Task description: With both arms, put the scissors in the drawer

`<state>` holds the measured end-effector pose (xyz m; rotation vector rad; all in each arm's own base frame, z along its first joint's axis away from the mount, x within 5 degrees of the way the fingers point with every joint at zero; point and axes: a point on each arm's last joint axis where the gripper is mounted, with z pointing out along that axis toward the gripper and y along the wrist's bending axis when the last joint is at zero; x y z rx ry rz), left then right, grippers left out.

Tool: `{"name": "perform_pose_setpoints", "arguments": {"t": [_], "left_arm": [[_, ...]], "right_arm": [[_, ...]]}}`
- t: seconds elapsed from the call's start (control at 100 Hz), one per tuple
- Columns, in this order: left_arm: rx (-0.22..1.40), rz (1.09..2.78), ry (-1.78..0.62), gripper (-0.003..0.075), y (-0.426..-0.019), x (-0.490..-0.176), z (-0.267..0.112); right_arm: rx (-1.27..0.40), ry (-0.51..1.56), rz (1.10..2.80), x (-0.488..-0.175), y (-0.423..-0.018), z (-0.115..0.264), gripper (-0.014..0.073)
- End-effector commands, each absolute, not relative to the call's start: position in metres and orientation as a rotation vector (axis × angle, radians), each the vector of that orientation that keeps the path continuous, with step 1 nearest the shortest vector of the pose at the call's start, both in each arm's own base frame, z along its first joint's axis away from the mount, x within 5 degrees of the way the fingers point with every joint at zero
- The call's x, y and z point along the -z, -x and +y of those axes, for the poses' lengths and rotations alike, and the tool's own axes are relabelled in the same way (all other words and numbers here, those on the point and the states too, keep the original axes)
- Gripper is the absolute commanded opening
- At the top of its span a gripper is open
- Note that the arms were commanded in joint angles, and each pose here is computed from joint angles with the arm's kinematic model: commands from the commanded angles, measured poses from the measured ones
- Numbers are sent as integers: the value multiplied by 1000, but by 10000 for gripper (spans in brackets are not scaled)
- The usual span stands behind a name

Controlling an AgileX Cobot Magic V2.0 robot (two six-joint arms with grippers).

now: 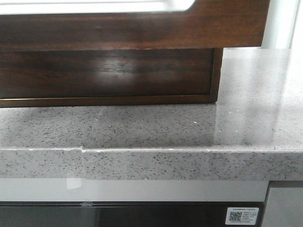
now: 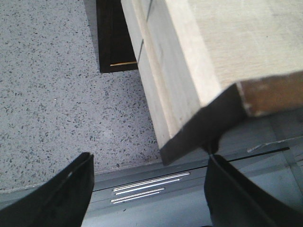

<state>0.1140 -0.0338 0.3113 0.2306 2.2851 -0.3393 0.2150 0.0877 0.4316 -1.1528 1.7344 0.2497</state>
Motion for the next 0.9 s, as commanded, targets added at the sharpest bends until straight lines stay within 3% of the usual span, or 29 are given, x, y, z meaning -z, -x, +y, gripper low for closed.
{"name": "perform_pose_setpoints", "arguments": {"t": [0.0,0.45,0.89], "left_arm": [[353,2194,-197,461,-120,-327,-34],[353,2194,-197,461,-120,-327,-34],[353,2193,-196,461,-120,-327,-34]], "right_arm": [[-228,1142,1581,-449,-217,100,-11],[-268,1346,1500,-406,-253,168,-11],[-275,1376,1532,-389,-266,177,-8]]}}
